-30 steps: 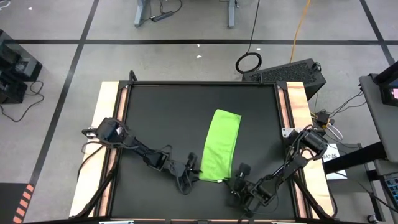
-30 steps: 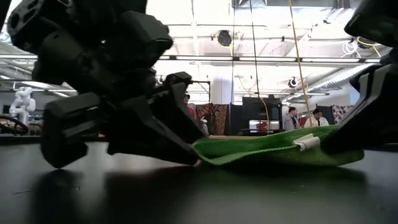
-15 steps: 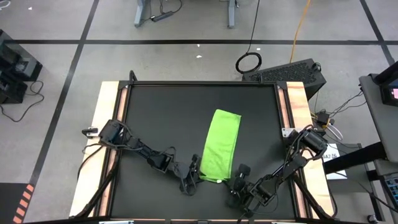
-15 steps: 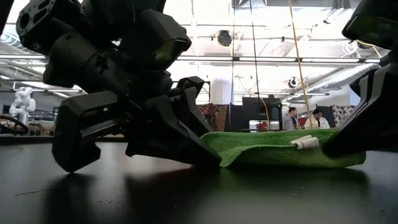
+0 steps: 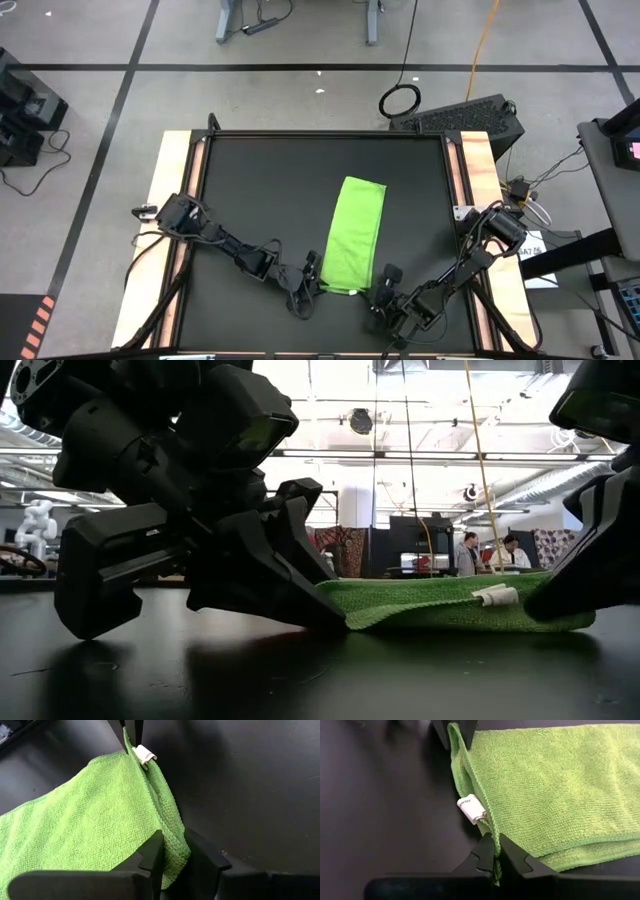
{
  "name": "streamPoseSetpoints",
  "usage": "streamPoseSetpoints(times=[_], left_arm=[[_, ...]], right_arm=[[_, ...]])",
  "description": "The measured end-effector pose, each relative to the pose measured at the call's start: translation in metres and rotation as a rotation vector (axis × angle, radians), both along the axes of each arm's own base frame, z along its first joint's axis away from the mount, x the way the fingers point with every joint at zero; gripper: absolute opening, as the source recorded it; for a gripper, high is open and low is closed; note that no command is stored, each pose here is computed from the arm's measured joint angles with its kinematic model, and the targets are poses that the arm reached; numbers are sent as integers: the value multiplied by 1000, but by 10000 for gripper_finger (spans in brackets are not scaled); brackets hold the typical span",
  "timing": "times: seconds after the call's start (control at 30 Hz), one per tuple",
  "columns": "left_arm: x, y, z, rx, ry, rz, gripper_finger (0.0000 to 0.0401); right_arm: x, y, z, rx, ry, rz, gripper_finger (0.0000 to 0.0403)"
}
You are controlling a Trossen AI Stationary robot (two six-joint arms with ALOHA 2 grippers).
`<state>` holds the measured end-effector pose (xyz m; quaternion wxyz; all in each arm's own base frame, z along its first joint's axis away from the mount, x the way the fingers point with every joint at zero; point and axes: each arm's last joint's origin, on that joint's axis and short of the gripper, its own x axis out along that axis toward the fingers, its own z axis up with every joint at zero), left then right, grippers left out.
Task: Roll towel
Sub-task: Roll the green towel on the table
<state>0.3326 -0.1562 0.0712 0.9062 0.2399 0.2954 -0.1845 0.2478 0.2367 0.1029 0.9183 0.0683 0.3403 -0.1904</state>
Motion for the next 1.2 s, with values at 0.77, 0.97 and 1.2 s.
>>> streamPoseSetpoints(times=[0.77, 0.97, 1.2], left_arm=[[2, 6, 0, -222, 92, -51, 11], [5, 11, 1, -331, 128, -19, 13], [15, 32, 4, -587, 219, 52, 13]], right_arm=[[-2, 4, 1, 59, 118, 111, 0], [-3, 6, 9, 132, 140, 140, 0], [-3, 8, 21, 246, 168, 183, 0]])
